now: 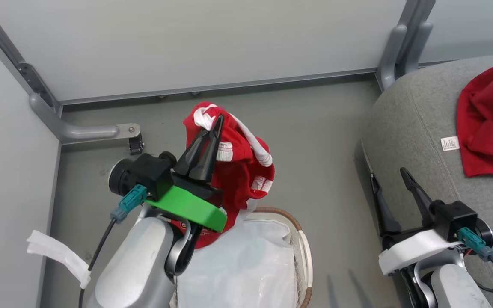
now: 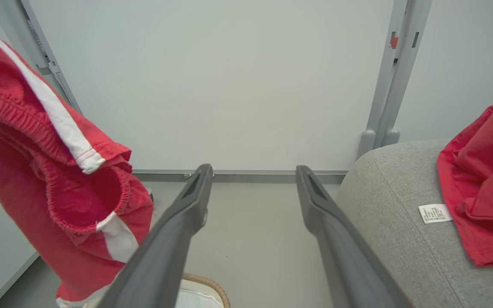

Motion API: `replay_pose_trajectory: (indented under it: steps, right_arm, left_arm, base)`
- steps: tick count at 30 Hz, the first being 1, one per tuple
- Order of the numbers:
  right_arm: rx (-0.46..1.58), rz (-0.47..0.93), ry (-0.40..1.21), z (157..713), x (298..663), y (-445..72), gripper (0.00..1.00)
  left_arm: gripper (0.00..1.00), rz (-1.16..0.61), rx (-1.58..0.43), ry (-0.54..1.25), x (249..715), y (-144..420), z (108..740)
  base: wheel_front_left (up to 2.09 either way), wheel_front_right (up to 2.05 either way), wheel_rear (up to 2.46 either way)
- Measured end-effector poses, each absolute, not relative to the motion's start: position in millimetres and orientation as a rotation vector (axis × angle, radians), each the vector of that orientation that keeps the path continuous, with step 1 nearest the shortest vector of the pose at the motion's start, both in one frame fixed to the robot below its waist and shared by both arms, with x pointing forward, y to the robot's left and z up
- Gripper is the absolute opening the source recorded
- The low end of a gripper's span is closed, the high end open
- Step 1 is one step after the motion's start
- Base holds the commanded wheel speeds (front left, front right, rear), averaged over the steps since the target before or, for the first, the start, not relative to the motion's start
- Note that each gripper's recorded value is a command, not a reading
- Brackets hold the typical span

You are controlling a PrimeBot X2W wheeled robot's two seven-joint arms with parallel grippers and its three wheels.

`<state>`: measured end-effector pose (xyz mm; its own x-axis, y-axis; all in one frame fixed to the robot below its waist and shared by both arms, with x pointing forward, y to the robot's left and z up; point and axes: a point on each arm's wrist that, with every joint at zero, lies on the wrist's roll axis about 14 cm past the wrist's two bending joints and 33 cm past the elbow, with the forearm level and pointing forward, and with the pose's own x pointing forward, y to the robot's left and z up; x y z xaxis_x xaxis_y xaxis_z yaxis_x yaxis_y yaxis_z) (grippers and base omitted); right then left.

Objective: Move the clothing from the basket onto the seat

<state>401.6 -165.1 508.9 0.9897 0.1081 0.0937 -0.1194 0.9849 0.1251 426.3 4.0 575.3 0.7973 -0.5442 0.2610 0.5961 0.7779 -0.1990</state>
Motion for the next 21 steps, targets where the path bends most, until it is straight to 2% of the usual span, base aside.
replay_pose_trajectory:
  steps: [9, 15, 21]
  right_arm:
    - [0.136, 0.146, -0.076, 506.5, 383.2, -153.5, 1.0]
    - [0.085, 0.289, -0.114, 521.0, 380.6, -114.7, 1.0]
    - [0.007, 0.502, -0.224, 557.7, 385.9, -56.1, 1.0]
  left_arm:
    - [0.0, -0.661, -0.275, -0.352, 410.7, -0.4, 631.2]
    - [0.0, -0.682, -0.277, -0.379, 402.6, -5.0, 641.0]
    - [0.0, -0.685, -0.286, -0.384, 398.1, -5.5, 643.0]
  base:
    - [0.0, 0.0, 0.0]
    - [0.0, 0.0, 0.0]
    - [0.0, 0.0, 0.0]
